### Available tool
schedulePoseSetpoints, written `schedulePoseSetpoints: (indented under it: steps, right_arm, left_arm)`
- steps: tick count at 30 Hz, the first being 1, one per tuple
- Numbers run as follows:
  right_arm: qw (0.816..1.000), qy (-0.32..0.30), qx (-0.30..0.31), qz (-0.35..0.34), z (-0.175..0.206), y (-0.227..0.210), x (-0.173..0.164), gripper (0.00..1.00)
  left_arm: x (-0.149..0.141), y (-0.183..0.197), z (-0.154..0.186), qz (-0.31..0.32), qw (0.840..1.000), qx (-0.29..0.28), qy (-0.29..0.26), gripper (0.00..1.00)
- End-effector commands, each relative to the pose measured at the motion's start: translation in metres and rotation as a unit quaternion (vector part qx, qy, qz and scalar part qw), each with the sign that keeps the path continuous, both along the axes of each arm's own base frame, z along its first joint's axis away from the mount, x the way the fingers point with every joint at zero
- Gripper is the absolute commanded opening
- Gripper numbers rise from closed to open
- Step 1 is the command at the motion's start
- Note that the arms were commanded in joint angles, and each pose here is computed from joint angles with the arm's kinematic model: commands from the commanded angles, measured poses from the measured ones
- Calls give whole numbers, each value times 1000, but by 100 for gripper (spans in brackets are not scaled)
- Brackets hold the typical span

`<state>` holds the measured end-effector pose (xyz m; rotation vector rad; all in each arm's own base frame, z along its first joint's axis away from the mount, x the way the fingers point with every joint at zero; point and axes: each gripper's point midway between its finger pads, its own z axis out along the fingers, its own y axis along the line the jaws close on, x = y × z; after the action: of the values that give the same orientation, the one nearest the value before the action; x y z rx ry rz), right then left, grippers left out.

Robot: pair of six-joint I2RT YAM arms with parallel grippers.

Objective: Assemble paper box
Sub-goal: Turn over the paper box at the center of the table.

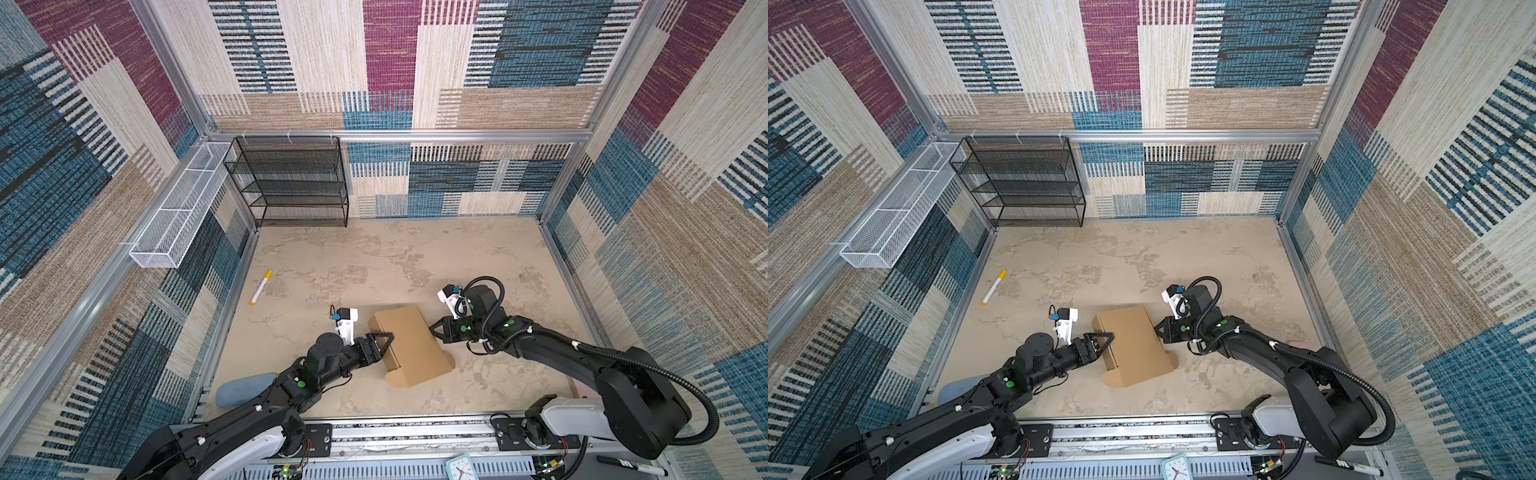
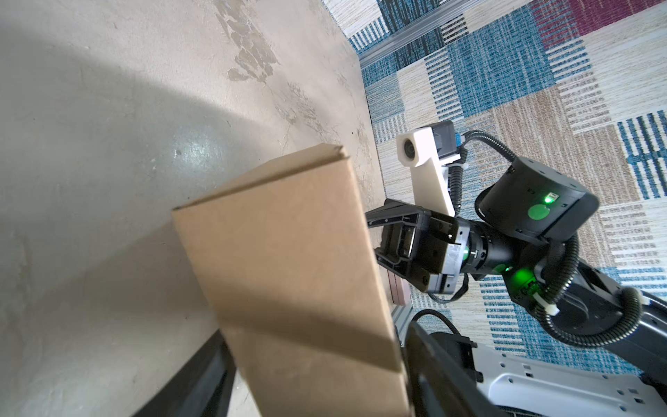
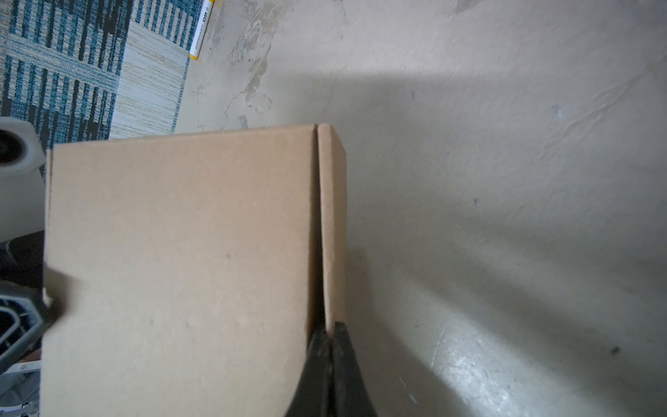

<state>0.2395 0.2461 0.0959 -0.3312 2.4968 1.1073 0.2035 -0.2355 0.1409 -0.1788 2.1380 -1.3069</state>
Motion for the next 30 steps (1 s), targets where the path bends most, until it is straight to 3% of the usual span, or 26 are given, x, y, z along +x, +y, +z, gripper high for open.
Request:
schedulePoseSetpoints:
  steps: [1,10,22,26,30]
  right_arm:
    - [1000,-6,6,8,6,3,1,4]
    - [1000,-8,-3,5,5,1,1,10]
    - [997,-47,-44,-31,24,-15,14,48]
    - [992,-84,-65,-74,47,-31,24,67]
    - [991,-101,-35,-87,79,-31,22,74]
  left_arm:
    - [1,-5,11,-5,1000,-21,-11,70]
    - [2,-1,9,3,1000,-15,-9,62]
    - [3,11,-3,41,999,-8,33,53]
    - [2,15,-5,63,996,-20,68,53]
    - [3,21,-8,92,990,-44,101,53]
